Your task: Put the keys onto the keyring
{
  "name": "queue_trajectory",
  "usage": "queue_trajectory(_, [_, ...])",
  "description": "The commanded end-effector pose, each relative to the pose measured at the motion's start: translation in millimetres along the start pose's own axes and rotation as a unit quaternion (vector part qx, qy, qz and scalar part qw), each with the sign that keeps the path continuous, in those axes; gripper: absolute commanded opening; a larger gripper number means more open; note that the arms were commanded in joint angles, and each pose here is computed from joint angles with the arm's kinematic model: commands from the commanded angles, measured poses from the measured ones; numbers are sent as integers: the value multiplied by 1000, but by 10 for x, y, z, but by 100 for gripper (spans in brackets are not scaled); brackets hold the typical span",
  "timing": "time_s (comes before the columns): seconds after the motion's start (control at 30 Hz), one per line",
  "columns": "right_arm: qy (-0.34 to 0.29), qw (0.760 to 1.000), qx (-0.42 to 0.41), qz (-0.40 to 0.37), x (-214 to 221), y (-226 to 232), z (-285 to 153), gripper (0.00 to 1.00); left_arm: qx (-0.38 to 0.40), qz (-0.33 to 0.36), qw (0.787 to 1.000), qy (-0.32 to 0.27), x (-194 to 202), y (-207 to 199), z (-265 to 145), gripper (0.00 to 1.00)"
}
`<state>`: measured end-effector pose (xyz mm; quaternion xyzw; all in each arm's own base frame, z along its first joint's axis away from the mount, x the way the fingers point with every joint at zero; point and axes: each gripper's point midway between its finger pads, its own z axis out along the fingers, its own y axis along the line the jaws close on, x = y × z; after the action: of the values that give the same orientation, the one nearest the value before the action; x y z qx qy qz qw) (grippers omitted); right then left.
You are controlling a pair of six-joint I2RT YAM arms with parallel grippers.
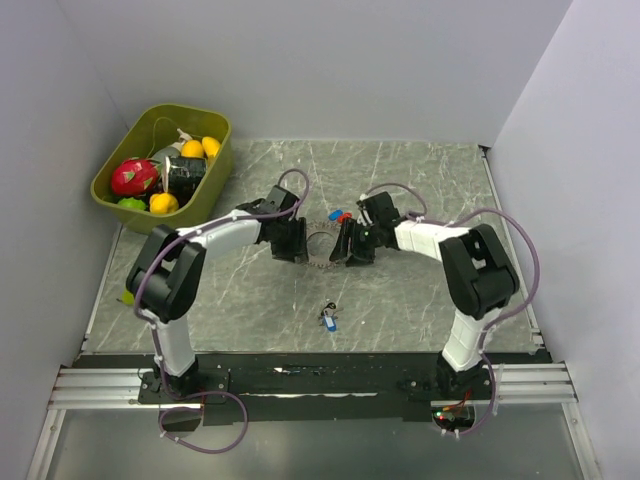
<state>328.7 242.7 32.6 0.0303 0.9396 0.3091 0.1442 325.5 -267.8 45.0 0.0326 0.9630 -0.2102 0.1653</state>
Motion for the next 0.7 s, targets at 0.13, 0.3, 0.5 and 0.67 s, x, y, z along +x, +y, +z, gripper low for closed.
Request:
queue_trajectory(0.13, [-62, 995, 22, -74, 110, 128, -515, 90, -13, 35, 995, -91, -100, -25, -619, 91])
queue_trajectory(0.3, [-53, 985, 51, -154, 357, 198, -583, 96, 45, 41, 989, -135, -66, -187, -924, 99])
queue_trajectory(0.5, [-27, 968, 77, -236, 725, 351, -565, 92, 127, 39, 983, -128, 152, -366, -994, 97])
queue_trajectory(0.67, [-2, 962, 82, -260, 1017, 402, -499, 78, 166, 25, 980, -106, 339, -427, -970, 93])
